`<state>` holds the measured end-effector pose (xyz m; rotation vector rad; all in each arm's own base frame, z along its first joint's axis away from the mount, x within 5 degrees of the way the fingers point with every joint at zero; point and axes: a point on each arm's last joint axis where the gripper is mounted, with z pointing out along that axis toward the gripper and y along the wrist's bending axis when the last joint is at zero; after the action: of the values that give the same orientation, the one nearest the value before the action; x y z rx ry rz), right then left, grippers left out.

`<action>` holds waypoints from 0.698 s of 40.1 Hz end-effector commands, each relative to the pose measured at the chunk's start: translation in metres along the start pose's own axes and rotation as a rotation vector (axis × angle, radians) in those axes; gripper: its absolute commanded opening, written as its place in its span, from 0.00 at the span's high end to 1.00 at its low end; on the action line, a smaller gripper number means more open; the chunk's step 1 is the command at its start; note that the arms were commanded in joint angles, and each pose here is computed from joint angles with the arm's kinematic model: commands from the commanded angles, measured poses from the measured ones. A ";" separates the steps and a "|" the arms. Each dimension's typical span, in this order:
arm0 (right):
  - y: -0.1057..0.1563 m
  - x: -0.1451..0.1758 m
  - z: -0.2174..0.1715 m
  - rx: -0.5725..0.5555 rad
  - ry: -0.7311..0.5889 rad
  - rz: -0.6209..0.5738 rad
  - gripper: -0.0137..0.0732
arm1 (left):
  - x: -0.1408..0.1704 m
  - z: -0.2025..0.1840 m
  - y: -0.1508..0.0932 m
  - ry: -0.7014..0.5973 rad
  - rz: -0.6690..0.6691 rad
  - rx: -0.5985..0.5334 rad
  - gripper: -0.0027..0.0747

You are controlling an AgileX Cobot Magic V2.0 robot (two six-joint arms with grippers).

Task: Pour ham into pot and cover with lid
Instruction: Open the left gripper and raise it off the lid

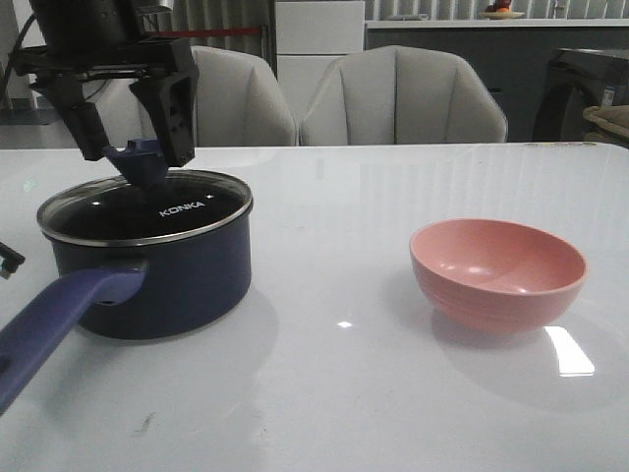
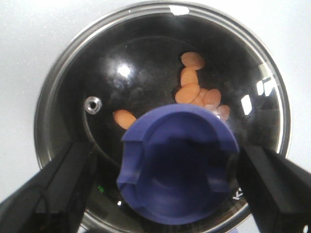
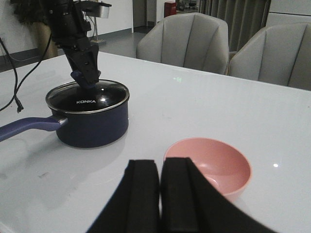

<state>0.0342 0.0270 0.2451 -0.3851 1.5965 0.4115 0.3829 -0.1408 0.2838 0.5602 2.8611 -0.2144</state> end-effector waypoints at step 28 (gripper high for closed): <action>-0.001 -0.014 -0.005 0.024 -0.105 -0.005 0.63 | 0.035 -0.095 0.018 -0.243 -0.052 -0.055 0.39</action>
<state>0.0342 0.0270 0.2451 -0.3851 1.5965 0.4115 0.3604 -0.1067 0.3358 0.4682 2.7469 -0.1766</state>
